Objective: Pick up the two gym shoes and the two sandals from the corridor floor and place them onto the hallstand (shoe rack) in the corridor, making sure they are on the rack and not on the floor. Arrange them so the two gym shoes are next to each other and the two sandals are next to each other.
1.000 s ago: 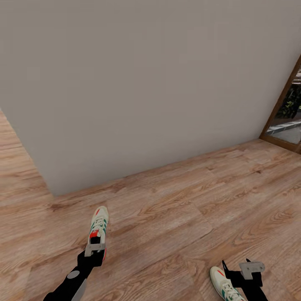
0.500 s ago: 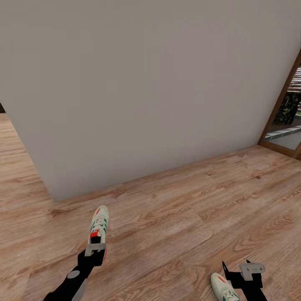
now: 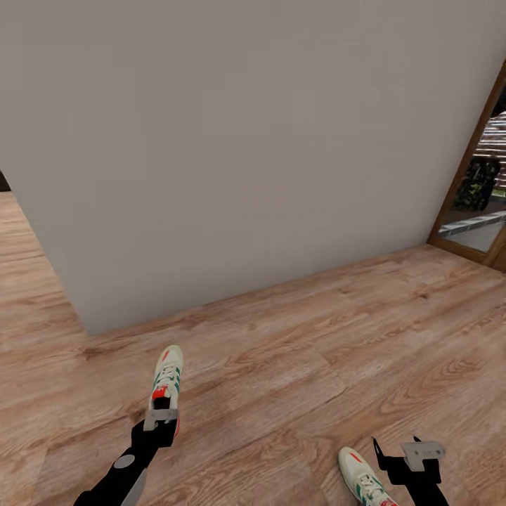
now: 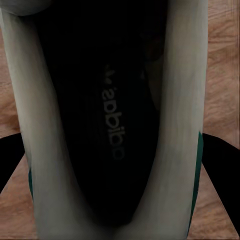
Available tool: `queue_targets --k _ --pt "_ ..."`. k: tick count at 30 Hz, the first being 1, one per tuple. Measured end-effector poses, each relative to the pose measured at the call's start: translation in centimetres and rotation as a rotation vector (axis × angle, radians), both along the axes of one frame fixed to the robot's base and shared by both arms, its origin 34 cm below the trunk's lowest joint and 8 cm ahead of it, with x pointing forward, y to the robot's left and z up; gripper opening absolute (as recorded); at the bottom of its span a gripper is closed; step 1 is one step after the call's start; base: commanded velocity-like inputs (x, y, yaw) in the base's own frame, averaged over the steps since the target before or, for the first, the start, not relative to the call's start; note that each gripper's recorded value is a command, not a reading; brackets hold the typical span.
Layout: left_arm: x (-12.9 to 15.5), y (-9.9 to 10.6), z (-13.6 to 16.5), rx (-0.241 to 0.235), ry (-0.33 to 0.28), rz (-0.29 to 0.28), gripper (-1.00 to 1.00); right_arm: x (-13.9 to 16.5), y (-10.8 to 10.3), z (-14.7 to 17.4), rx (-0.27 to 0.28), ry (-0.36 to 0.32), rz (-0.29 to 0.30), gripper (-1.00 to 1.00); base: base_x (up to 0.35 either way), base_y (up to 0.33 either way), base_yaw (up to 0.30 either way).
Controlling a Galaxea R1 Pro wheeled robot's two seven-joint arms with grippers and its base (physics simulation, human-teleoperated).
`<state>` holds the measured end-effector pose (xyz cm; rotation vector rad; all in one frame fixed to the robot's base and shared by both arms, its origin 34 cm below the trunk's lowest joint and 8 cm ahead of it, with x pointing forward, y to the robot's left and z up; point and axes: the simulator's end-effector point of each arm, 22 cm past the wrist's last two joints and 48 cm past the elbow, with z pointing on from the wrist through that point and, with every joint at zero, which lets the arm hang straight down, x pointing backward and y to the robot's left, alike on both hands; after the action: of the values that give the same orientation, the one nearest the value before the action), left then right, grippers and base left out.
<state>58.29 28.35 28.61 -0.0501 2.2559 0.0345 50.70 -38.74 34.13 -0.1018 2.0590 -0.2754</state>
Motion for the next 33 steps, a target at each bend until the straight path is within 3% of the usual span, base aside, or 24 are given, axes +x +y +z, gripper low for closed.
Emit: queue_targets --k 15,33 --pt "-0.02 0.27 0.04 -0.005 0.001 0.010 -1.00 0.27 0.04 0.41 0.000 -0.010 0.001 1.00 -0.036 -0.025 -0.019" --pt "0.24 0.27 0.51 -0.005 -0.012 0.010 -1.00 0.35 0.35 0.60 0.006 -0.015 0.000 1.00 0.000 0.000 -0.256"
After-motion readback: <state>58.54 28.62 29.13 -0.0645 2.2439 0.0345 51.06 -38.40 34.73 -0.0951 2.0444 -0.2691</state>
